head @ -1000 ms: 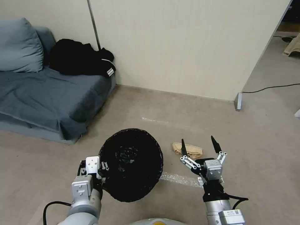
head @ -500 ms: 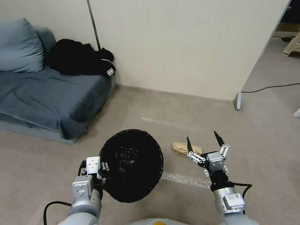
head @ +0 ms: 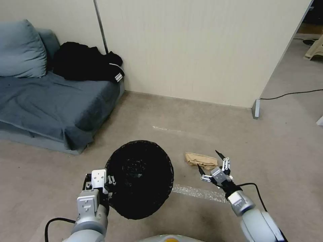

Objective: Pick up the trash bin, then pick up the garbage from the floor and place it into the trash bin.

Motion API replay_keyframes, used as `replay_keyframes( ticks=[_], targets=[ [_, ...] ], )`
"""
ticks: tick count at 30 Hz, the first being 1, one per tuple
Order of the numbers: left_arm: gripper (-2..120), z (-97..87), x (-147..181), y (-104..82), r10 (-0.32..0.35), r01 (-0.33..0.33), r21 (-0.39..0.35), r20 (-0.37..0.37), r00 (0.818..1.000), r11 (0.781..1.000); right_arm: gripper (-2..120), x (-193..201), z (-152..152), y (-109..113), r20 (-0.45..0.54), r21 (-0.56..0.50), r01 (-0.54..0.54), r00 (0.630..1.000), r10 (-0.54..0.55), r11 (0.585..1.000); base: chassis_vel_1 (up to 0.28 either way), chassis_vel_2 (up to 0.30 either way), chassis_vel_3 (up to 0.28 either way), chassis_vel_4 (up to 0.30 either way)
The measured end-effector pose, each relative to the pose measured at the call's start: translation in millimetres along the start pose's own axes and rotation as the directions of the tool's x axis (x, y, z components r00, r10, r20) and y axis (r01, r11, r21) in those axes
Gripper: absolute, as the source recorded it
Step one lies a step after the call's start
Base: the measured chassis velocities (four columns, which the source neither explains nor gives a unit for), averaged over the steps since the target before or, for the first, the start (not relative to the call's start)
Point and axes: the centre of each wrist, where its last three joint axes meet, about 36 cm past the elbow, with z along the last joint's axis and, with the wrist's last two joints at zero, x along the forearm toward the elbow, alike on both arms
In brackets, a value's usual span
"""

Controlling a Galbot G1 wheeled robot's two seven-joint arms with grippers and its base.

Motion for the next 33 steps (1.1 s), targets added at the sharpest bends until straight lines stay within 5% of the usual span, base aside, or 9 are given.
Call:
replay_keyframes(
  ticks=[13, 33],
  targets=[
    [0, 2.0, 1.1, -0.2, -0.011, 0.011, -0.016, -0.006, 1.0, 1.0, 100, -56.8, 68.4, 2.0, -0.066, 0.121, 0.089, 0.995, -0.081, 0.989, 0.0, 0.0, 0.0, 0.0],
    [0, 2.1, 1.7, -2.0, -0.012, 0.012, -0.024, -0.002, 1.0, 1.0, 100, -101.7, 105.9, 14.2, -0.135, 0.092, 0.119, 0.985, -0.106, 0.989, 0.0, 0.0, 0.0, 0.0]
  ],
)
